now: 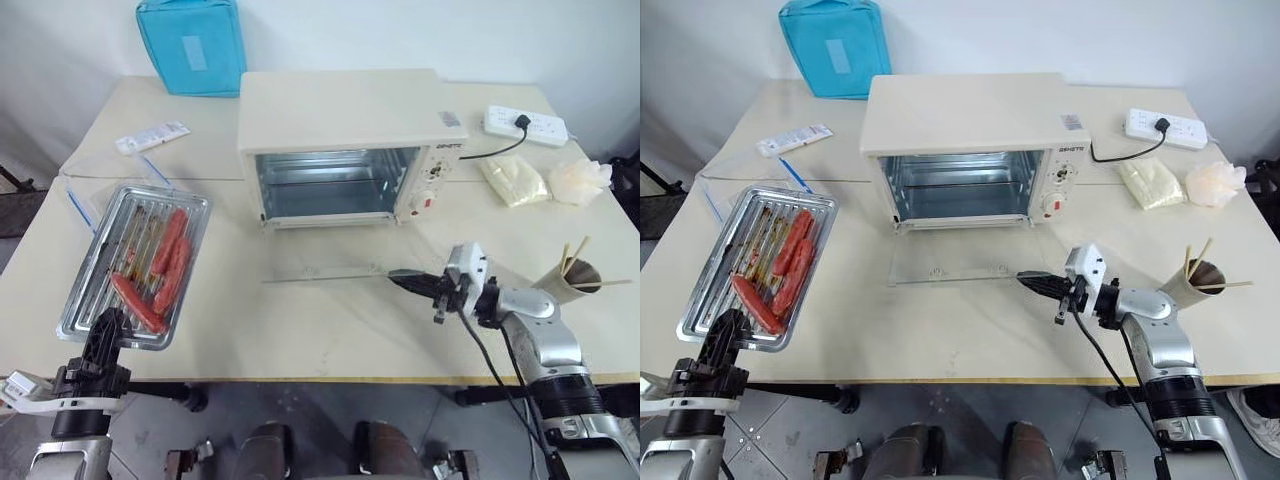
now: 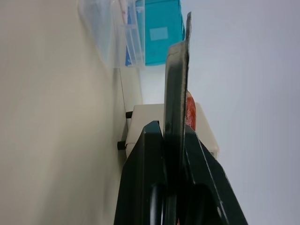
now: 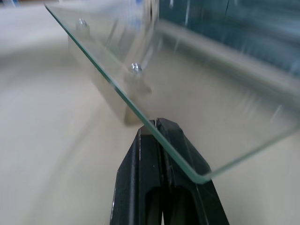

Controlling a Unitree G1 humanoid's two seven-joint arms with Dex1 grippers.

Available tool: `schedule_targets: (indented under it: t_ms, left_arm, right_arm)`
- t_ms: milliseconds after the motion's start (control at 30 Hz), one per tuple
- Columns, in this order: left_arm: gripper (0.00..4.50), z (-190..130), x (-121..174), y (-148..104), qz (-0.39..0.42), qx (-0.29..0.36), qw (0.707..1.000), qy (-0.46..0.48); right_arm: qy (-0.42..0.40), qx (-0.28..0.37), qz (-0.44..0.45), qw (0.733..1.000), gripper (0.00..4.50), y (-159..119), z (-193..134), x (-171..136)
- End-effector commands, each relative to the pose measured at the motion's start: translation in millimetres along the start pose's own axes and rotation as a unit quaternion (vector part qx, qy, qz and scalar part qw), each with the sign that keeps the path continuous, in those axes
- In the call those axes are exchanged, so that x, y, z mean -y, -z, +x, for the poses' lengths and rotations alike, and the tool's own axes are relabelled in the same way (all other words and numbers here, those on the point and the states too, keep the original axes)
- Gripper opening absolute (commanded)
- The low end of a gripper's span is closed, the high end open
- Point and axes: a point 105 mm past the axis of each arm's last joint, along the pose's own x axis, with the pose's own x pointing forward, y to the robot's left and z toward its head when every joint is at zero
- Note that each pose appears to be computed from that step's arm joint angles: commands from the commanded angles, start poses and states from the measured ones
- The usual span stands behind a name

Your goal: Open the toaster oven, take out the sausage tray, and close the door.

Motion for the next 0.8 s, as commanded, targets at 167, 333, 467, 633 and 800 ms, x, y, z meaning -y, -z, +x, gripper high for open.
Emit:
schedule_targets:
  t_ms: [167,333,467,633,800]
  left_arm:
    - [0.00,-1.1,20.6,9.1,0.011,-0.013,0.999,0.030]
    - [0.00,-6.4,23.4,23.2,0.019,-0.050,0.998,0.031]
    - [0.00,-5.9,25.8,34.6,0.026,-0.094,0.994,0.040]
    - [0.00,-6.3,17.9,52.9,0.033,-0.198,0.979,0.035]
    - [0.00,-3.2,7.1,71.9,0.031,-0.323,0.946,0.027]
  right_arm:
    - [0.053,0.159,-0.021,0.986,0.05,-89.2,8.0,15.8]
    - [0.043,0.192,0.000,0.980,0.05,-108.1,10.8,9.8]
    - [0.005,0.131,0.008,0.991,0.21,-90.4,-3.3,-8.9]
    - [0.002,0.059,-0.016,0.998,1.64,-65.1,-32.1,-26.7]
    - [0.025,0.023,-0.015,0.999,3.40,-52.6,-60.5,-44.2]
